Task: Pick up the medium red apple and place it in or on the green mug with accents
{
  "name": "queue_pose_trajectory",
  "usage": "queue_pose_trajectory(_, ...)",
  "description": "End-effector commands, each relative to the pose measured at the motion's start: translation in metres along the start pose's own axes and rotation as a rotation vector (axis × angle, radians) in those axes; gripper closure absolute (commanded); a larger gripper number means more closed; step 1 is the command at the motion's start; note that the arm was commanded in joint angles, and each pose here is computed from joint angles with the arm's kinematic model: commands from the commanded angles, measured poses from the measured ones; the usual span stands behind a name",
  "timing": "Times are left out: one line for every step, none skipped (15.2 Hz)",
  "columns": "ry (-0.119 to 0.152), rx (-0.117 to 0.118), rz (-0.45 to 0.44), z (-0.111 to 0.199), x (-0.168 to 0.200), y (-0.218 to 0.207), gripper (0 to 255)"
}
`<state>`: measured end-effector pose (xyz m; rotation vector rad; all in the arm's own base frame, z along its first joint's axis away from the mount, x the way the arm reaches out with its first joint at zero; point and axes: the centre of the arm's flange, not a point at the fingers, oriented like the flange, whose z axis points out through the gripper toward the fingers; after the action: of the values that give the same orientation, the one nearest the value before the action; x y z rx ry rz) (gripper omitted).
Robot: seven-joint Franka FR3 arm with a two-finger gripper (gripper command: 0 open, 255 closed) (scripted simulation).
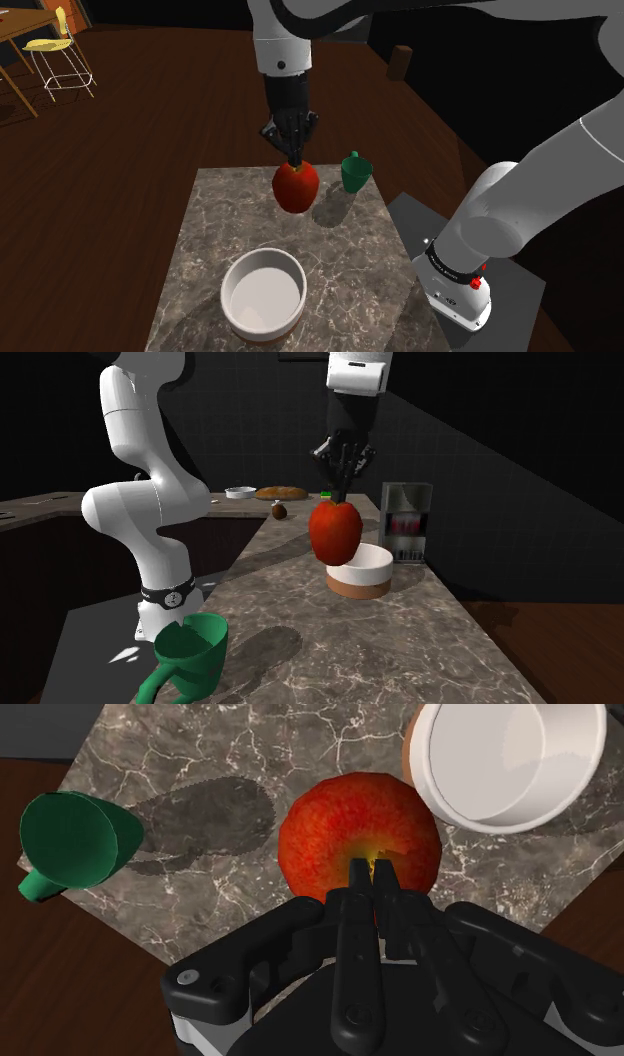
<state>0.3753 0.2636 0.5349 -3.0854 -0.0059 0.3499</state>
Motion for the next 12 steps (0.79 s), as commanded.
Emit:
queue_pose_trajectory(0.0,0.0,0.0,-0.011,-0.002,0.0,255)
queue_pose_trajectory(0.0,0.0,0.0,-0.016,-0.003,-0.001,255)
queue_pose_trajectory(0.0,0.0,0.0,-0.021,-0.004,-0.001,255)
queue_pose_trajectory(0.0,0.0,0.0,-0.026,-0.005,-0.001,255)
queue_pose_trajectory(0.0,0.0,0.0,-0.031,-0.006,-0.001,255)
queue_pose_trajectory(0.0,0.0,0.0,-0.036,-0.007,-0.001,255)
queue_pose_trajectory(0.0,0.0,0.0,-0.039,-0.008,-0.002,255)
queue_pose_trajectory(0.0,0.0,0.0,-0.043,-0.008,0.011,255)
queue_pose_trajectory(0.0,0.0,0.0,-0.047,-0.007,0.023,255)
queue_pose_trajectory(0.0,0.0,0.0,-0.052,-0.007,0.036,255)
queue_pose_trajectory(0.0,0.0,0.0,-0.056,-0.006,0.048,255)
queue_pose_trajectory(0.0,0.0,0.0,-0.06,-0.006,0.061,255)
